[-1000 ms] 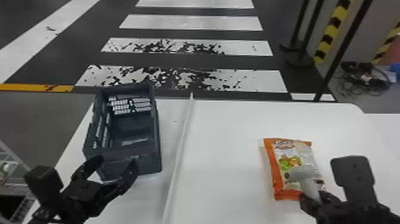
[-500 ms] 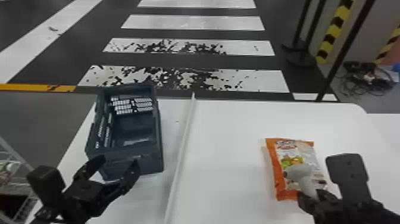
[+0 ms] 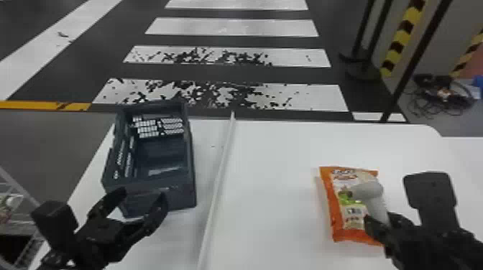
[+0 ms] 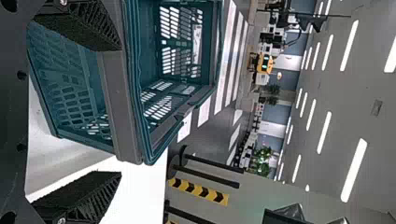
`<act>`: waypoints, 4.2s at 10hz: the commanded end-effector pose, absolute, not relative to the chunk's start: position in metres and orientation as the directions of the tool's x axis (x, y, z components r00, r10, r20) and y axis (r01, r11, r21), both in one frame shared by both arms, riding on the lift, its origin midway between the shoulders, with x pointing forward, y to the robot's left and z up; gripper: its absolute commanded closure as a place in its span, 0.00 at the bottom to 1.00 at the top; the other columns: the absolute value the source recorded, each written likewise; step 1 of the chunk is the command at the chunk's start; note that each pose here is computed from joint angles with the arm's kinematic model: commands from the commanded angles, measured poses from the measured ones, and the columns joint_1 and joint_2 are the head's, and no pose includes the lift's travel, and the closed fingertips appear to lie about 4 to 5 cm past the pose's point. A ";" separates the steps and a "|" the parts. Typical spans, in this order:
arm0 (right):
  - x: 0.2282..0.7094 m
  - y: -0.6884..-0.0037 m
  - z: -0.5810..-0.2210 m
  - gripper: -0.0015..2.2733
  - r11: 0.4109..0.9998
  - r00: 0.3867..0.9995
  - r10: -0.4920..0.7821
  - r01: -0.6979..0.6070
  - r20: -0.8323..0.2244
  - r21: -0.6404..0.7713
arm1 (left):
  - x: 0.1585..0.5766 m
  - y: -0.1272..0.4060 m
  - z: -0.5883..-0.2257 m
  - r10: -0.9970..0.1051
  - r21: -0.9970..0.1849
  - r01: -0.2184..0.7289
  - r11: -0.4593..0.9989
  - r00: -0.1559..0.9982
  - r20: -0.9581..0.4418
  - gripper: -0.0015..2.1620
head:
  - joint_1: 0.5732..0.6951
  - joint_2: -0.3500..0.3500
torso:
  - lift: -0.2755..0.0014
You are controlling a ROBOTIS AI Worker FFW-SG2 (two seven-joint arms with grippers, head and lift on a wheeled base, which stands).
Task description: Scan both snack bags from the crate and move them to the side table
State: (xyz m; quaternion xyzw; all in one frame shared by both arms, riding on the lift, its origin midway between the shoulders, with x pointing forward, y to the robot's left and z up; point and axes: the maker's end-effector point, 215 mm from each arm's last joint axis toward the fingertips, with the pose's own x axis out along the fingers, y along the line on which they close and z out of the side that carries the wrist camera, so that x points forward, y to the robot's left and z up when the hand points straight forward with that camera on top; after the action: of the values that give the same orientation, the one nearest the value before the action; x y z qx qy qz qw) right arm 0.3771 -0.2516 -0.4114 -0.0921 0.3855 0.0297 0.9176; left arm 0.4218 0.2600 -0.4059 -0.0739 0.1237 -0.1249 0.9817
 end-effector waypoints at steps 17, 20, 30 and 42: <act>0.479 -0.475 -0.485 0.98 0.979 0.784 -0.202 0.157 -0.588 -0.127 | 0.421 0.263 -0.406 -0.256 -0.174 0.219 0.960 0.940 -0.227 0.02 | 1.00 0.14 | 0.64; 0.478 -0.478 -0.509 0.98 0.981 0.764 -0.194 0.159 -0.615 -0.112 | 0.420 0.265 -0.407 -0.253 -0.173 0.217 0.961 0.940 -0.228 0.02 | 1.00 0.13 | 0.64; 0.471 -0.489 -0.524 0.89 0.979 0.747 -0.202 0.178 -0.633 -0.103 | 0.421 0.264 -0.407 -0.257 -0.170 0.221 0.960 0.939 -0.231 0.02 | 1.00 0.11 | 0.64; 0.449 -0.467 -0.468 0.05 0.980 0.809 -0.111 0.187 -0.577 0.073 | 0.422 0.262 -0.406 -0.260 -0.170 0.225 0.960 0.938 -0.229 0.02 | 1.00 0.11 | 0.64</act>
State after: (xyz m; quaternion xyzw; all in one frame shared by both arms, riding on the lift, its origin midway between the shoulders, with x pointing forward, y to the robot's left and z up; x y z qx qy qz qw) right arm 0.4519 -0.4698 -0.4719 0.0568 0.3001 -0.0818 0.9487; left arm 0.4217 0.2623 -0.4060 -0.0710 0.1250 -0.1233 0.9819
